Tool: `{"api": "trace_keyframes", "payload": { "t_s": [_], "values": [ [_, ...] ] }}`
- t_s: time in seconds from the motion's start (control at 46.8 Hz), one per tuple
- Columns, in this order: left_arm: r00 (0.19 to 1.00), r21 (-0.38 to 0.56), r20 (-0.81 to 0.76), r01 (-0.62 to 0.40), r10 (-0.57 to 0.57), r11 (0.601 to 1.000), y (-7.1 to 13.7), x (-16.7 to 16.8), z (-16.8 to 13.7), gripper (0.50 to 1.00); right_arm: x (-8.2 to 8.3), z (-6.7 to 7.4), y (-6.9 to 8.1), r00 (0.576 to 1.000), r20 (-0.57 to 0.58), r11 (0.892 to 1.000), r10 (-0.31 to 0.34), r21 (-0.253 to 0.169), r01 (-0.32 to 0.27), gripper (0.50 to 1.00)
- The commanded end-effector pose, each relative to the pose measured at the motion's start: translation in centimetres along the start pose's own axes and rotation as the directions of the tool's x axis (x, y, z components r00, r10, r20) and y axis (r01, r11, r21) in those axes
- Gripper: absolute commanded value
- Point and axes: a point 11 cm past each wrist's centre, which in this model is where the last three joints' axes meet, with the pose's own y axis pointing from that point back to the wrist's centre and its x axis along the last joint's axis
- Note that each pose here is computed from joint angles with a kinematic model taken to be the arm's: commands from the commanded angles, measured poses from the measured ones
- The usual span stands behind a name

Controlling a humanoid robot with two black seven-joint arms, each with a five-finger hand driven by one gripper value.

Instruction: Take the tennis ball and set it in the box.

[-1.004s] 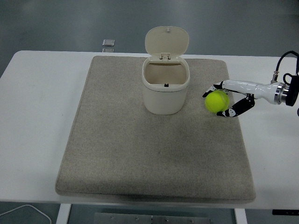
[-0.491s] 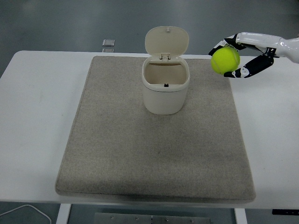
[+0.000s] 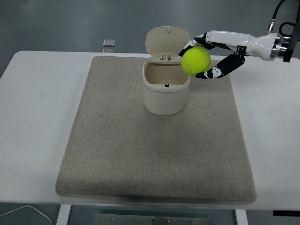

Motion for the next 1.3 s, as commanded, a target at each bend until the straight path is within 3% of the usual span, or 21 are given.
{"api": "trace_keyframes", "payload": {
  "t_s": [0.0, 0.299, 0.47, 0.62, 0.705, 0.833, 0.962, 1.282],
  "values": [
    [1.000, 0.000, 0.000, 0.001, -0.001, 1.000, 0.0, 0.0, 0.0, 0.990, -0.3, -0.2, -0.7, 1.000, 0.002, 1.000, -0.005, 0.002, 0.005, 0.500],
    [1.000, 0.000, 0.000, 0.000, 0.000, 1.000, 0.0, 0.0, 0.0, 0.992, -0.4, -1.1, -3.7, 0.999, 0.016, 0.998, 0.042, -0.038, -0.042, 0.500],
    [1.000, 0.000, 0.000, 0.000, 0.000, 1.000, 0.0, 0.0, 0.0, 0.992, -0.8, -1.1, -4.2, 0.999, 0.021, 0.998, 0.043, -0.038, -0.042, 0.502],
    [1.000, 0.000, 0.000, 0.000, 0.000, 1.000, 0.0, 0.0, 0.0, 0.992, -1.0, -1.1, -4.5, 0.998, 0.022, 0.998, 0.050, -0.034, -0.049, 0.541],
    [1.000, 0.000, 0.000, 0.000, 0.000, 1.000, 0.0, 0.0, 0.0, 0.992, -1.5, -1.2, -4.9, 0.999, 0.025, 0.998, 0.049, -0.031, -0.048, 0.588],
    [1.000, 0.000, 0.000, 0.000, 0.000, 1.000, 0.0, 0.0, 0.0, 0.992, -2.2, -0.2, -5.2, 0.998, 0.034, 0.993, 0.051, -0.104, -0.047, 0.647],
    [1.000, 0.000, 0.000, 0.000, 0.000, 1.000, 0.0, 0.0, 0.0, 0.990, -2.8, 0.0, -5.6, 0.998, 0.044, 0.993, 0.051, -0.113, -0.045, 0.711],
    [1.000, 0.000, 0.000, 0.000, 0.000, 1.000, 0.0, 0.0, 0.0, 0.992, -3.0, 0.0, -5.7, 0.998, 0.049, 0.993, 0.040, -0.111, -0.034, 0.770]
  ]
}}
